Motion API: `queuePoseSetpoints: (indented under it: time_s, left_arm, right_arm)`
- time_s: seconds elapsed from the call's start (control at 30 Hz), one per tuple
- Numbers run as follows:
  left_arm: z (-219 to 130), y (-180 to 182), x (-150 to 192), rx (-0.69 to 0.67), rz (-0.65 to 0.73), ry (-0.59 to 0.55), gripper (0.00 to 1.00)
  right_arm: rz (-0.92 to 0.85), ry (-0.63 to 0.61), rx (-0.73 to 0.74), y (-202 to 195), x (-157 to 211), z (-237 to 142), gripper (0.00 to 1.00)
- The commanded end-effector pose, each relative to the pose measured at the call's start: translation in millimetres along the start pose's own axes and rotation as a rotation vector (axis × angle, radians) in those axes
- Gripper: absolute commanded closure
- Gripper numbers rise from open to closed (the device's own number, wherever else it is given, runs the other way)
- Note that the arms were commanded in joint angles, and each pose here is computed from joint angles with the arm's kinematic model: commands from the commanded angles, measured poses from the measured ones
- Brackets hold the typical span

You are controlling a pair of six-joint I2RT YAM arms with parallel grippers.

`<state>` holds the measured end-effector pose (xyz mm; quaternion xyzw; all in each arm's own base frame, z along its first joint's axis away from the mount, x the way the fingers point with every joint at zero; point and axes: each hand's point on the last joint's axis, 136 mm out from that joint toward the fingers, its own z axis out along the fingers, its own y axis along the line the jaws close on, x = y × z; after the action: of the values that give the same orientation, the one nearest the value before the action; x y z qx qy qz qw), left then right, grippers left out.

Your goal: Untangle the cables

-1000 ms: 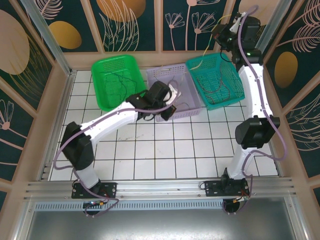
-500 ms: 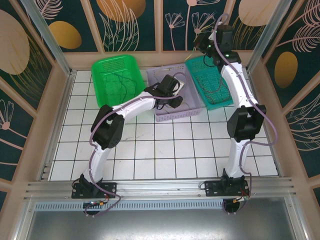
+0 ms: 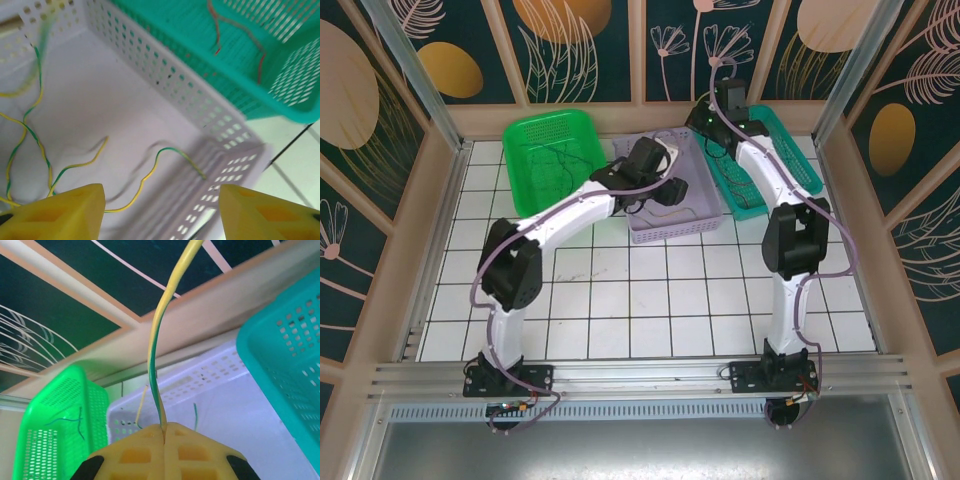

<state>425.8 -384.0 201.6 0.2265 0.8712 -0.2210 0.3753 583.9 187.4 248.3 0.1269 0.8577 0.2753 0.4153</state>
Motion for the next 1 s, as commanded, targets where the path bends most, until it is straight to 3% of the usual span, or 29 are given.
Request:
queuePoseSetpoints:
  time_s: [0.0,0.17,0.47,0.63,0.9,0.93,0.97]
  left_arm:
    - [-30.8,3.1,-24.9,0.011,-0.127,-0.076,0.39]
    - [-54.7,27.8,-35.8,-0.086,-0.254,-0.129,0.41]
    - [-69.5,37.2,-35.2,-0.129,-0.318,-0.158,0.43]
    - [-74.3,38.6,-30.0,-0.127,-0.338,-0.160,0.44]
    - [-86.1,38.5,-22.1,-0.125,-0.361,-0.161,0.45]
    - [-98.4,37.6,-27.0,-0.121,-0.367,-0.184,0.45]
    - [-101.2,38.2,-26.1,-0.123,-0.371,-0.186,0.45]
  right_arm:
    - [0.056,0.056,0.088,-15.3,25.5,4.4,1.00]
    - [0.207,0.142,0.177,-19.8,62.7,2.8,1.00]
    - [0.390,0.306,0.296,-30.9,137.7,14.7,1.00]
    - [0.445,0.392,0.253,-22.8,159.7,26.4,1.00]
    - [0.501,0.439,0.282,-58.2,161.0,53.8,1.00]
    - [0.491,0.441,0.287,-59.7,157.9,56.5,0.95]
    - [0.472,0.440,0.288,-59.3,154.4,57.8,0.83]
